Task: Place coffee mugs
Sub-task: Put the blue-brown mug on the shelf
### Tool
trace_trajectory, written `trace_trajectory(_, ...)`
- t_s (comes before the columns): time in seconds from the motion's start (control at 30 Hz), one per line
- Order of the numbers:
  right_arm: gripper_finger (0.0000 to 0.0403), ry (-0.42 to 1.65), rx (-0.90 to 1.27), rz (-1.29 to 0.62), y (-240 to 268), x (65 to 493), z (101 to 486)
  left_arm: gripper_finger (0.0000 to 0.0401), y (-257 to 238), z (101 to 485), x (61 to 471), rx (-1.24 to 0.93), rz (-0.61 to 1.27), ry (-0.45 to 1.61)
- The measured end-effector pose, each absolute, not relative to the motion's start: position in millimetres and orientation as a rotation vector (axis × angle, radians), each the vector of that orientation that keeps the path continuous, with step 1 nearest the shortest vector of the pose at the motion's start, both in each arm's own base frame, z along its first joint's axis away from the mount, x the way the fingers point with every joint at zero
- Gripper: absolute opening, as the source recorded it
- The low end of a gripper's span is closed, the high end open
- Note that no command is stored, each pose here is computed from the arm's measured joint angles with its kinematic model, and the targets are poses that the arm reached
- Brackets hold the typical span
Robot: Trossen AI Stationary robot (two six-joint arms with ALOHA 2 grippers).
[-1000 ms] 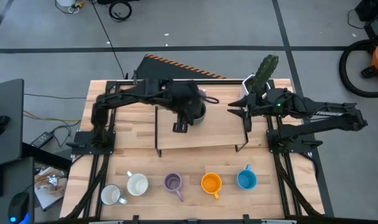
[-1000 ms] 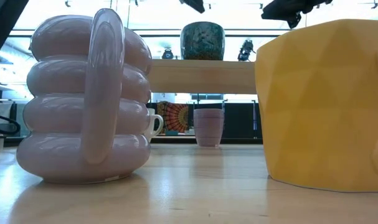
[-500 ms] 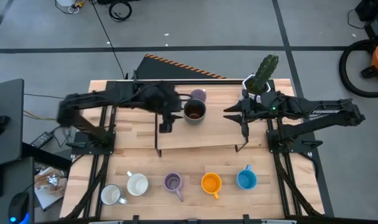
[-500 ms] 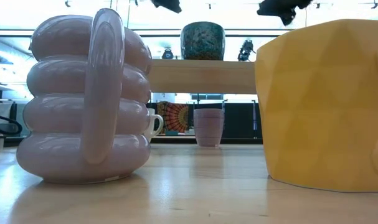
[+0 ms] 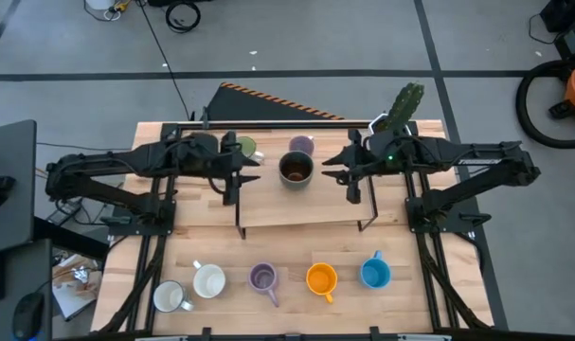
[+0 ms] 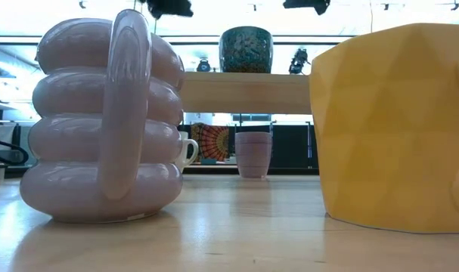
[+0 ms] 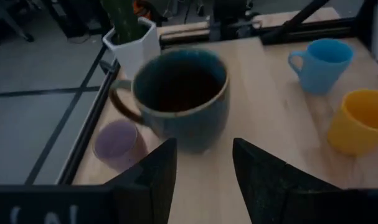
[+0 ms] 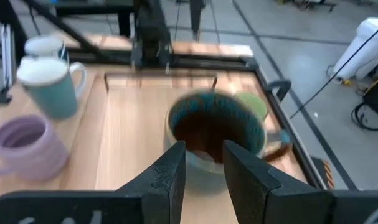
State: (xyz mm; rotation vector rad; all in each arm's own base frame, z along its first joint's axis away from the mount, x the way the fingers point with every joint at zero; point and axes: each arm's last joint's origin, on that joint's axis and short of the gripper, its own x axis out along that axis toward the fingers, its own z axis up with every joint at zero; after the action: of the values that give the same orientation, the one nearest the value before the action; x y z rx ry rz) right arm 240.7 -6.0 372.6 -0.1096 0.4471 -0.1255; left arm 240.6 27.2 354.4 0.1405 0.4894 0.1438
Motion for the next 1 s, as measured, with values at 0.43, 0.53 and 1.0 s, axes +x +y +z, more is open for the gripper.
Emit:
trace_trajectory(0.43, 0.0132, 0.492, -0.147, -0.162, -9, 240, 373, 0.0162, 39, 303, 251, 0.03, 0.149, 0.514)
trace_trajectory(0.53, 0.0145, 0.501, -0.15, -0.162, -9, 241, 371, 0.0162, 41, 294, 260, 0.011, 0.13, 0.541)
trace_trajectory(1.0, 0.0174, 0.539, -0.149, -0.162, -9, 239, 368, 0.0163, 45, 263, 288, -0.031, 0.166, 0.614)
